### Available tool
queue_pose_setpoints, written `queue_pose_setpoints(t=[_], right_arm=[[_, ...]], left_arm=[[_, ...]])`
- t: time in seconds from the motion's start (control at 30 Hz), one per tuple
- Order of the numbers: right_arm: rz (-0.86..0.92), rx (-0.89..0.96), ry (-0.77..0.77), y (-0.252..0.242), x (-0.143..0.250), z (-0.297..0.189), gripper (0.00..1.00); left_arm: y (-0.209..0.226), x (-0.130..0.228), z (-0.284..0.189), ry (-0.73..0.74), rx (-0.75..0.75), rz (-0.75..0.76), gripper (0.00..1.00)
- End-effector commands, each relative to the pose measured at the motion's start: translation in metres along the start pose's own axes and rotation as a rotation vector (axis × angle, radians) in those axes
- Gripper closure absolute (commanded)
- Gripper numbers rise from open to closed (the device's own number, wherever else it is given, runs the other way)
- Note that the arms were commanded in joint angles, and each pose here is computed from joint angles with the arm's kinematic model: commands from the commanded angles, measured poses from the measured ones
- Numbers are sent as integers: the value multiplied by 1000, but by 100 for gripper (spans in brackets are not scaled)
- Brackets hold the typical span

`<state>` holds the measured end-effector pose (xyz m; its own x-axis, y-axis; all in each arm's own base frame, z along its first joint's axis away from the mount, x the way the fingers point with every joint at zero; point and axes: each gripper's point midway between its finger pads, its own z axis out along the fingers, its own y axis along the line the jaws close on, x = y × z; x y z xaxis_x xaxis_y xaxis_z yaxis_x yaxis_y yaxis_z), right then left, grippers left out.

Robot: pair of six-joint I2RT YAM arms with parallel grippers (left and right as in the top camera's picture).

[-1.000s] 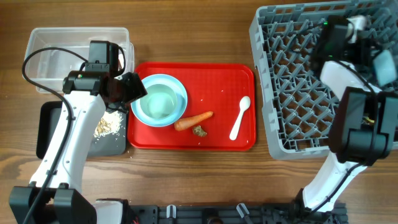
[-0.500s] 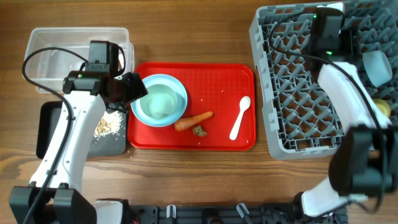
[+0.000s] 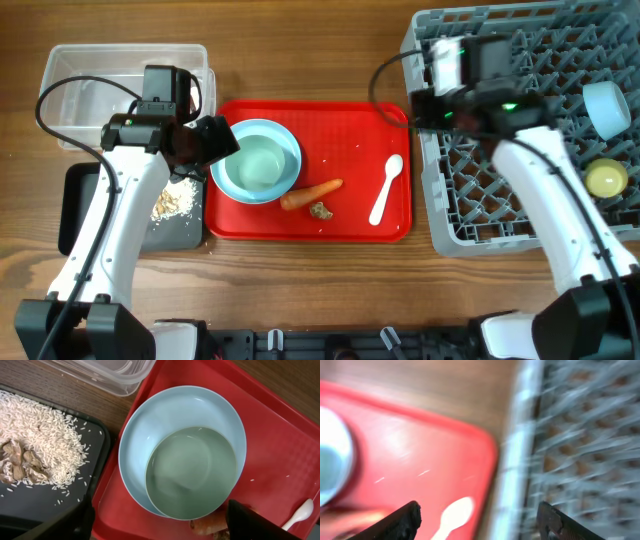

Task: Sort waste into correct bins and load items into the dishwasher rack
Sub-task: 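Reach the right gripper to the white spoon and grasp it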

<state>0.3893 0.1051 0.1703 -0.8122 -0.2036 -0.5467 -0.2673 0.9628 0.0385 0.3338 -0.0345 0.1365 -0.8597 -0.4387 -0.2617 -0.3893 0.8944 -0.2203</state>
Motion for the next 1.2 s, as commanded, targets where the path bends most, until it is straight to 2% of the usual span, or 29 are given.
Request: queue_pose_setpoints(t=[0.0,0.4,0.87,1.17], right_arm=[[168,-14,95,37,23,3,23],[389,142,309,61,78,53,25],[396,289,504,47,137,126,26],[291,210,439,55,123,149,23]], left_arm=[[0,-4,-5,-20,3,-9,15],[1,-4,-5,-20,2,-9,15],[0,-4,-5,-20,3,-9,14],[0,-4,-5,-20,3,-9,14]])
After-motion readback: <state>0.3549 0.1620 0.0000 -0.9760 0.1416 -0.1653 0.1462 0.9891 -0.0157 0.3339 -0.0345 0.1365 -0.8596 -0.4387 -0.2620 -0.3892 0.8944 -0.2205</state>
